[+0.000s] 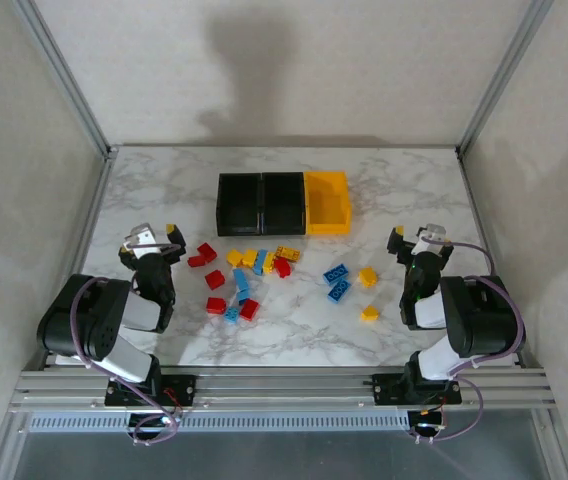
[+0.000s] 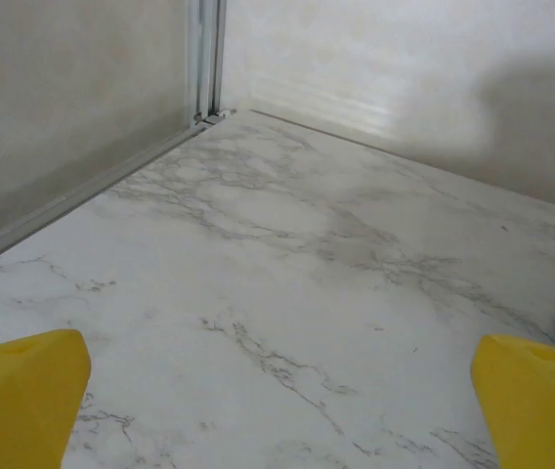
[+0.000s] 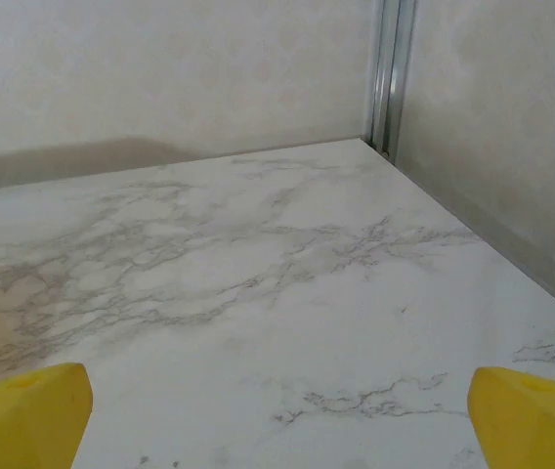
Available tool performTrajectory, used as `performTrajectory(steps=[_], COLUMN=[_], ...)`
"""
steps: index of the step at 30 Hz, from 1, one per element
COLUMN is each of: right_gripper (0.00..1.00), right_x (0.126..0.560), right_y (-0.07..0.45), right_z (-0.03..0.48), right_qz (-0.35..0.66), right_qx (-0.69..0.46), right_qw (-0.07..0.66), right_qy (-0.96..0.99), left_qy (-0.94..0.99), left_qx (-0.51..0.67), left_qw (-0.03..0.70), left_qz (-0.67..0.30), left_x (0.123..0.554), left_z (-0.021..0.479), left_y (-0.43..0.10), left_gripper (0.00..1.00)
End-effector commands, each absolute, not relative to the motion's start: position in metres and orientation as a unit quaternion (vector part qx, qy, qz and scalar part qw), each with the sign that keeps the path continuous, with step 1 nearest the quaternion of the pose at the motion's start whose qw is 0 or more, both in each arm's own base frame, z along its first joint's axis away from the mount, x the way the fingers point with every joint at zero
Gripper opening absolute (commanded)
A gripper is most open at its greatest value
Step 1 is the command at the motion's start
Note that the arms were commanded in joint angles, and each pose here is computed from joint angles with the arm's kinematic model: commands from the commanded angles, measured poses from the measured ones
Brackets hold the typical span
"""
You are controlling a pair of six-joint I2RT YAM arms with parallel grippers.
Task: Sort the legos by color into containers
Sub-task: Pick up the lego from the middle-right of the table.
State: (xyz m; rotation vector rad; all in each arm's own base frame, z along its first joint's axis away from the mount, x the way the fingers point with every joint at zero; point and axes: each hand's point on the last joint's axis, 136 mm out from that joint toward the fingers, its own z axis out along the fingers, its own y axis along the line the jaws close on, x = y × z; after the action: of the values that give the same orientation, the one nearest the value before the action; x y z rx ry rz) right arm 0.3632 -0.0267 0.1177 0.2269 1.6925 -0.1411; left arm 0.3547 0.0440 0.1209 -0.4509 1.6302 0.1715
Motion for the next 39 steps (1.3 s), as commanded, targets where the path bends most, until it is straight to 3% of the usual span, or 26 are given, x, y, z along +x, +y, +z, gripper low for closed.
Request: performTrajectory(steps=[1,34,39], right_gripper=[0.99,0.99,0.99], right_x=[0.366,0.366,0.367], right_y=[-0.029,-0.028,-0.020], right_z=[0.127,0.127,0.143], right_qz=[-0.061,-0.061,-0.063], right_qx=[0.109,0.109,0.089], right_qw=[0.667,0.667,0.672], right_qy=[0.734,0.735,0.732], left_qy=[0.708,0.708,0.723], left_qx=[-0.192,-0.193,-0.183], left_qw=[0.676,0.676,0.662], left_qz=[0.067,0.067,0.073], left_x=[0.361,0.361,0.377], left_z=[0.134,0.134,0.156], left_y=[0.041,0.041,0.037], left_gripper=[1.00,0.99,0.99])
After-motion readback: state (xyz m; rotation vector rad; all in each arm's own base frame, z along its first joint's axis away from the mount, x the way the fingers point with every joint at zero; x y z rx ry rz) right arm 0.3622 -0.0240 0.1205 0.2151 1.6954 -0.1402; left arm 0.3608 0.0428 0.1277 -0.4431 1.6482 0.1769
